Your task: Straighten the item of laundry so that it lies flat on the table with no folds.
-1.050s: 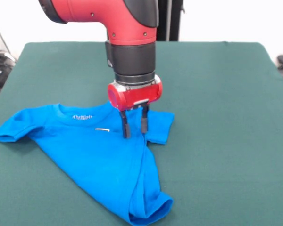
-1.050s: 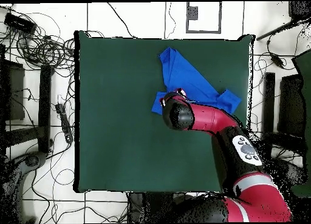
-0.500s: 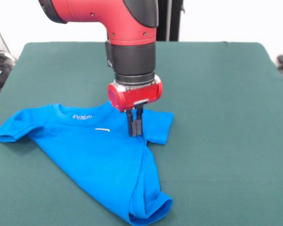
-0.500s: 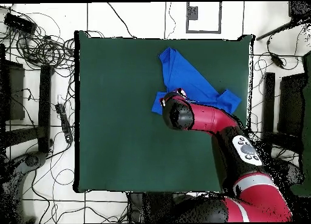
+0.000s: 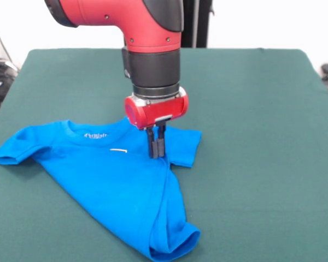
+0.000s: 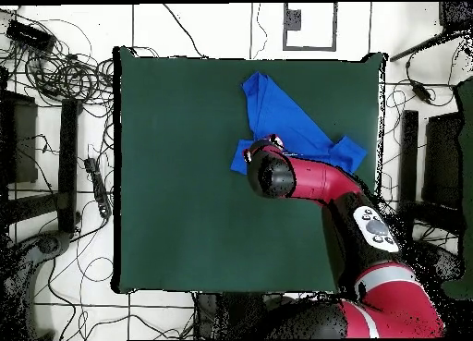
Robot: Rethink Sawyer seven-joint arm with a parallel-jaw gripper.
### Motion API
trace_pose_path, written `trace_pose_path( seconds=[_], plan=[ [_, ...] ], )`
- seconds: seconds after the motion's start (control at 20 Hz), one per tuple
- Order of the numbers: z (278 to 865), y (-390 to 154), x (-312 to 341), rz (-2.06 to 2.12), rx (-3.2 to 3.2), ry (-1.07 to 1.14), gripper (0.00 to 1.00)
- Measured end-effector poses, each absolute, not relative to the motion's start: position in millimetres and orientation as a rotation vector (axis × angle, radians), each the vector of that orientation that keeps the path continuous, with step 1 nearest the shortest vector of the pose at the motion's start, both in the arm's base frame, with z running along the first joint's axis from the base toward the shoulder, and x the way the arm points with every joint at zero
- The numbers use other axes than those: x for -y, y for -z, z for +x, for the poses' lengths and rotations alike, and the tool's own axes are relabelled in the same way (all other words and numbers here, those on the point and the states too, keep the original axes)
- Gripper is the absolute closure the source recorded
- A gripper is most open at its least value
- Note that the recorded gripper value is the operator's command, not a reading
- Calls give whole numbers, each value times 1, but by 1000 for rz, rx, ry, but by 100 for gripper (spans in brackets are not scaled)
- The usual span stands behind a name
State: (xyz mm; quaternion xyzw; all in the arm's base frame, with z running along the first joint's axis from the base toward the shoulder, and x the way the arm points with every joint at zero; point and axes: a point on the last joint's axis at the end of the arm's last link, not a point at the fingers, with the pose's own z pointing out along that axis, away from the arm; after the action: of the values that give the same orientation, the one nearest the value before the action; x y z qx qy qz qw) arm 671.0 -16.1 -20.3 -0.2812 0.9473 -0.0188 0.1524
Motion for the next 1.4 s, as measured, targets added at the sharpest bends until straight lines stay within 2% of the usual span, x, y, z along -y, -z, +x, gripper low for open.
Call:
trace_pose_path(
  seconds=[0.65,1.4],
  plan=[
    [669,17,22,-808,-2746,44,100],
    [698,-15,119,-682,-2906,40,100]
  ],
)
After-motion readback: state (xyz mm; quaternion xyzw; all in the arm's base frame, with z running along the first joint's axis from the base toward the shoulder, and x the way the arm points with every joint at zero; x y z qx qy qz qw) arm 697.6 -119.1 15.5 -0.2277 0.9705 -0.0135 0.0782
